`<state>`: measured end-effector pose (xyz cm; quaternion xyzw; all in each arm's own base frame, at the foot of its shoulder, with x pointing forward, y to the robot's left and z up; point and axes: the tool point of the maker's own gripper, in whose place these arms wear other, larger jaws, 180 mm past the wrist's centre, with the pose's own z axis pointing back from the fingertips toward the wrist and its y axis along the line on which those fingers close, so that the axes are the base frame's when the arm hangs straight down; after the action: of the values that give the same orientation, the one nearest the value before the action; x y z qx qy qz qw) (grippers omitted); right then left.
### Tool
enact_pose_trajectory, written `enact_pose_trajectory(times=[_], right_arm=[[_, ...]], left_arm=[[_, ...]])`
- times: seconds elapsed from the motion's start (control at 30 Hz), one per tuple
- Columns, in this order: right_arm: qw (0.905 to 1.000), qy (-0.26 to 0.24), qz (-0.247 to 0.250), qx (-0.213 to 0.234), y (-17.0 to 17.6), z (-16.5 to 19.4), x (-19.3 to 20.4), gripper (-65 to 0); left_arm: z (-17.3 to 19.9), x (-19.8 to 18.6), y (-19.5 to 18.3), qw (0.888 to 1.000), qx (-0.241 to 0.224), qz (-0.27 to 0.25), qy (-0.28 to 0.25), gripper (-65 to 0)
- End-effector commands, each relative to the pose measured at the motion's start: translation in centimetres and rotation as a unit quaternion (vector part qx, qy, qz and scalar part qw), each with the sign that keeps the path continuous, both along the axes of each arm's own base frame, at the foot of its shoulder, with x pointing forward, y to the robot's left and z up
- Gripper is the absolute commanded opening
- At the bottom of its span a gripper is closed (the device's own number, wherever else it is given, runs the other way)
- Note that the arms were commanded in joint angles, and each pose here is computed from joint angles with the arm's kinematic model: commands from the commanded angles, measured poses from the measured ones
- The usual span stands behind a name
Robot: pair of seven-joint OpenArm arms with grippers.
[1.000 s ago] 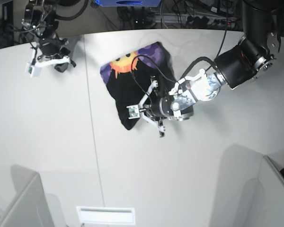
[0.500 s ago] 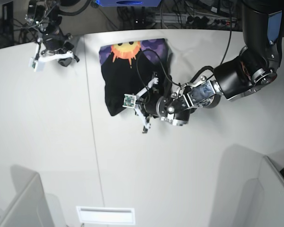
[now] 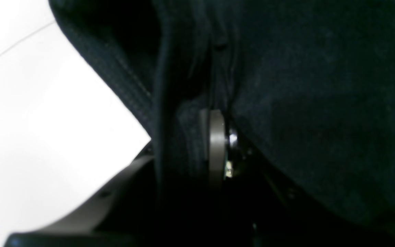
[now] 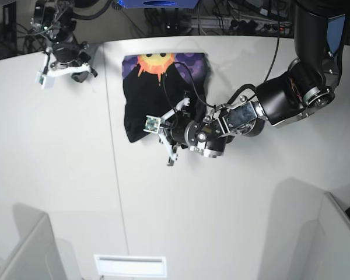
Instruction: Fold the T-shirt properly
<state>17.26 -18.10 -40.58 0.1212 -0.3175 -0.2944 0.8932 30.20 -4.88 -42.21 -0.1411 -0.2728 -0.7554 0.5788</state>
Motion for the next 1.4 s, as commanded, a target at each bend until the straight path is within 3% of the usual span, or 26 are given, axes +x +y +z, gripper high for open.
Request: enact_pose_trajectory(times=[0.0, 0.1, 0.27, 0.37, 0.43, 0.57, 0.7, 0.77, 0.83, 0.97, 1.0, 1.03, 1.13, 1.23, 1.37], right_arm=[[0.9999, -0.015, -0.002, -0.008, -0.5, 0.7, 0.5, -65.0], [0.9998, -0.015, -0.002, -0.008, -0.5, 0.7, 0.5, -65.0], [0.9999, -0.014, -0.002, -0.009, -0.6, 0.7, 0.4, -65.0], [0.9998, -0.015, -0.002, -0.009, -0.6, 0.7, 0.5, -65.0], [0.9998, -0.019, -0.001, -0.008, -0.5, 0.9, 0.9, -65.0], [0.9998, -0.02, 0.0, -0.009, -0.5, 0.9, 0.9, -65.0], [0.999, -0.021, 0.016, -0.037, -1.3, 1.3, 1.1, -65.0], [0.9976, -0.021, 0.03, -0.058, -1.5, 1.5, 1.3, -65.0], [0.995, -0.022, 0.04, -0.089, -1.9, 1.8, 1.3, -65.0], [0.9882, -0.022, 0.052, -0.142, -2.8, 2.6, 1.5, -65.0], [0.9864, -0.021, 0.059, -0.152, -2.9, 2.6, 1.5, -65.0], [0.9842, -0.025, 0.07, -0.161, -2.8, 2.8, 1.6, -65.0], [0.9735, -0.021, 0.119, -0.194, -2.8, 2.7, 1.2, -65.0], [0.9524, -0.016, 0.148, -0.266, -4.0, 2.8, 0.4, -65.0], [0.9205, -0.038, 0.188, -0.34, -4.4, 3.5, -0.8, -65.0]], left_arm=[[0.0, 1.2, 1.1, 0.999, 0.031, -0.002, -0.025, -65.0], [0.7, 1.9, 1.0, 0.999, 0.028, -0.001, -0.032, -63.8], [2.1, 3.6, 0.9, 0.999, 0.017, 0.013, -0.046, -32.7], [4.9, 5.3, -0.5, 0.997, -0.025, 0.032, -0.065, -23.0], [7.2, 6.4, -1.4, 0.994, -0.051, 0.048, -0.083, -20.6], [14.2, 8.7, -2.0, 0.977, -0.119, 0.109, -0.136, -20.7], [19.8, 8.7, 0.8, 0.947, -0.195, 0.184, -0.176, -21.1], [20.9, 7.9, 3.3, 0.932, -0.215, 0.222, -0.188, -21.7], [20.8, 6.8, 6.8, 0.922, -0.211, 0.254, -0.2, -29.1], [18.0, 4.6, 13.4, 0.915, -0.163, 0.316, -0.191, -60.7], [17.0, 4.0, 15.1, 0.913, -0.148, 0.334, -0.185, -65.0], [16.2, 3.5, 16.6, 0.909, -0.135, 0.351, -0.179, -65.0], [14.0, 1.4, 22.2, 0.888, -0.097, 0.419, -0.161, -65.0], [12.4, -1.7, 27.1, 0.863, -0.069, 0.479, -0.145, -65.0], [10.2, -8.1, 29.0, 0.859, -0.081, 0.494, -0.106, -65.0]])
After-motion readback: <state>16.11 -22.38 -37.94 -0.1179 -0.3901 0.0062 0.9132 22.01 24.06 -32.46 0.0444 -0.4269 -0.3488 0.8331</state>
